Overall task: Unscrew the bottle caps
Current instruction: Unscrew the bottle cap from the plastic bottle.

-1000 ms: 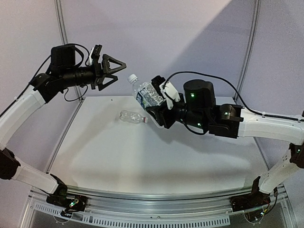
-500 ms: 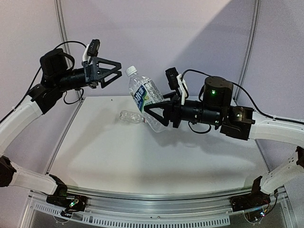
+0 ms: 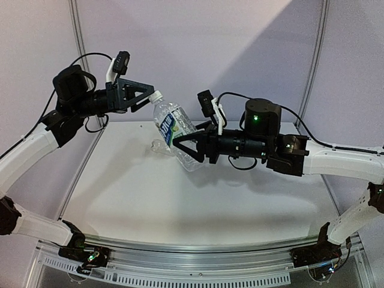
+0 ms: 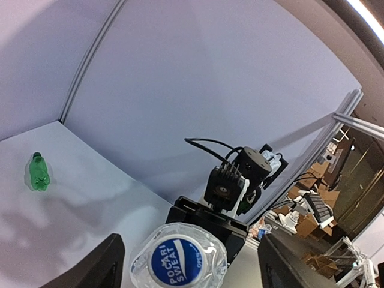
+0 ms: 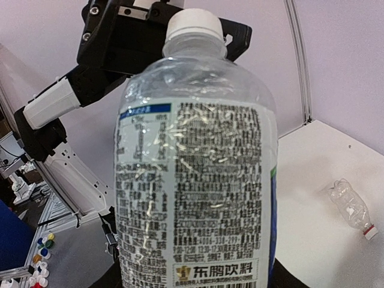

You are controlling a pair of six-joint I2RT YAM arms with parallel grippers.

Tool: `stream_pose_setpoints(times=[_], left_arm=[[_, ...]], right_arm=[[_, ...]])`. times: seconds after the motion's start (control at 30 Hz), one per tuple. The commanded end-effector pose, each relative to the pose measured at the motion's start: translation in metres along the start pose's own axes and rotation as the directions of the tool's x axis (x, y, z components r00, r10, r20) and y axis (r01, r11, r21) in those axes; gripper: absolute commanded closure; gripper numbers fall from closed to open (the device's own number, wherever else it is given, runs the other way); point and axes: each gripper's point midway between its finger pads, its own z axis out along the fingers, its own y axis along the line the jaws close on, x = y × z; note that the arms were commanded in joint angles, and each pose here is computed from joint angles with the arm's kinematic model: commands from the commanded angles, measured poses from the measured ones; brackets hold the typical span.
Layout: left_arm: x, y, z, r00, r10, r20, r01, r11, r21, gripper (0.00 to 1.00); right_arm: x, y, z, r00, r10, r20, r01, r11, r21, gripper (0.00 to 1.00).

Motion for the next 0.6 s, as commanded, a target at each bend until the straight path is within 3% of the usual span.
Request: stream_pose_setpoints(times=[0.0, 0.1, 0.2, 0.4, 0.57], left_arm=[[0.002, 0.007, 0.003, 1.0, 0.011, -0.005, -0.011, 1.0, 0.006, 0.27], [0.005, 0.012, 0.004, 1.0, 0.0, -0.013, 0.0, 1.0, -0.004, 0.3], [0.007, 0.015, 0.005, 1.0, -0.012, -0.015, 0.012, 1.0, -0.002, 0.4], [0.008, 0.018, 0.009, 0.999, -0.027, -0.033, 0.027, 1.0, 0.006, 0.81], [0.012, 0.023, 0.013, 0.998, -0.052, -0.038, 0.051, 0.999, -0.007, 0.86]], right_arm=[[-0.007, 0.005, -0.001, 1.0, -0.021, 0.012, 0.022, 0.999, -0.024, 1.0], [-0.006, 0.005, -0.002, 1.0, -0.017, 0.017, 0.017, 1.0, -0.025, 1.0], [-0.008, 0.004, -0.002, 1.0, -0.015, 0.022, 0.015, 1.0, -0.021, 1.0], [-0.008, 0.003, -0.002, 0.999, -0.025, 0.025, 0.025, 1.0, -0.012, 1.0], [-0.01, -0.001, 0.0, 0.999, -0.027, 0.03, 0.026, 1.0, 0.013, 1.0]])
